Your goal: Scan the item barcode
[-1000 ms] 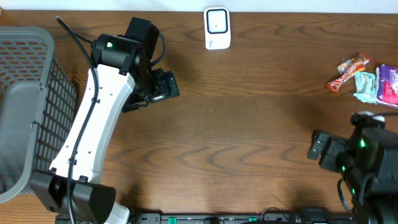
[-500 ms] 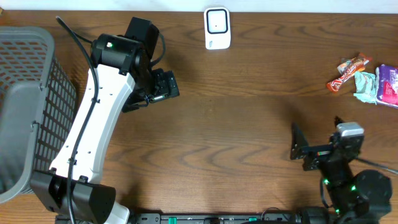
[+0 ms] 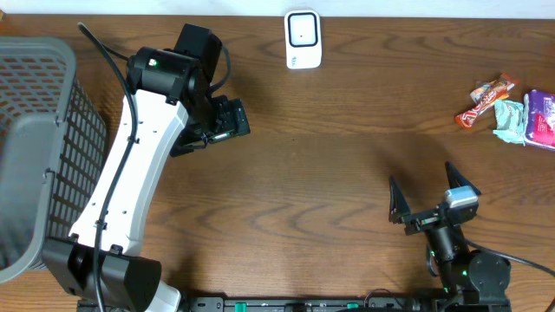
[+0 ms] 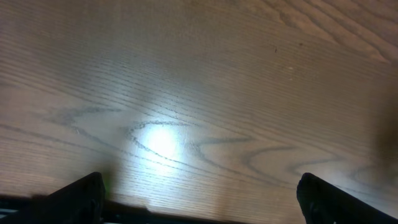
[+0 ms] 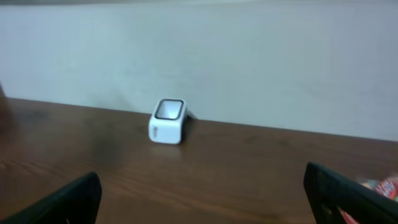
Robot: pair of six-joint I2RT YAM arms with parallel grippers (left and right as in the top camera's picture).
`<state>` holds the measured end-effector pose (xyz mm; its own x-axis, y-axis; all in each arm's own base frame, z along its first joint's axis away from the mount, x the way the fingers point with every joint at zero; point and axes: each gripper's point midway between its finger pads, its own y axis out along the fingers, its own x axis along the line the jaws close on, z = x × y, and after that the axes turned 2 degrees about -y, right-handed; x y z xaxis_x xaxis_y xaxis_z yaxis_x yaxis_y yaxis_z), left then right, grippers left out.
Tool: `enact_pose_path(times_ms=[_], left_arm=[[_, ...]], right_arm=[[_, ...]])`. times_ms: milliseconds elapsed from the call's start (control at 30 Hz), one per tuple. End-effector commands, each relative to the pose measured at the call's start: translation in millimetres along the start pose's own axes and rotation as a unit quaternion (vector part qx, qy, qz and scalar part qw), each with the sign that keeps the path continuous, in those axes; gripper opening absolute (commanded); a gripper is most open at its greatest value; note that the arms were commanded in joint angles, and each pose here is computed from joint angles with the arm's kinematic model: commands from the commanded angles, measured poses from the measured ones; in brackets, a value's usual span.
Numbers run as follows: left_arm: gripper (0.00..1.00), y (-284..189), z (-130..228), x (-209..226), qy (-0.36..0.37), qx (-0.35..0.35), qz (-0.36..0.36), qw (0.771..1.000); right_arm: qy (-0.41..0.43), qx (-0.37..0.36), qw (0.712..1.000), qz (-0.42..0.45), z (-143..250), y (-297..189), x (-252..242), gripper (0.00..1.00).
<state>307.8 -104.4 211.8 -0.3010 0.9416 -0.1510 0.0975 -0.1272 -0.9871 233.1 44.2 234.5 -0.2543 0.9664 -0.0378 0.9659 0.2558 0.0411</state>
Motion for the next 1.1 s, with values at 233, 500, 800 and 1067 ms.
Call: enact_pose_path(times_ms=[233, 500, 800, 1067], left_arm=[[0.98, 0.7, -1.0, 2.0, -0.001, 0.001, -0.005, 1.0], [0.97, 0.7, -1.0, 1.9, -0.001, 0.001, -0.005, 1.0], [0.98, 0.7, -0.9, 2.0, -0.001, 0.001, -0.005, 1.0], [0.98, 0.7, -0.9, 2.0, -0.001, 0.001, -0.005, 1.0]], right_arm=[[-0.016, -0.029, 0.998, 0.054, 20.2, -0.2, -22.0, 0.99], [-0.02, -0.048, 0.996, 0.078, 25.0, 1.1, -30.6, 0.99], [-0.004, 0.025, 0.99, 0.136, 61.3, -2.8, -52.3, 0.99], [0.015, 0.062, 0.985, 0.159, 80.4, -6.5, -58.4, 0.99]])
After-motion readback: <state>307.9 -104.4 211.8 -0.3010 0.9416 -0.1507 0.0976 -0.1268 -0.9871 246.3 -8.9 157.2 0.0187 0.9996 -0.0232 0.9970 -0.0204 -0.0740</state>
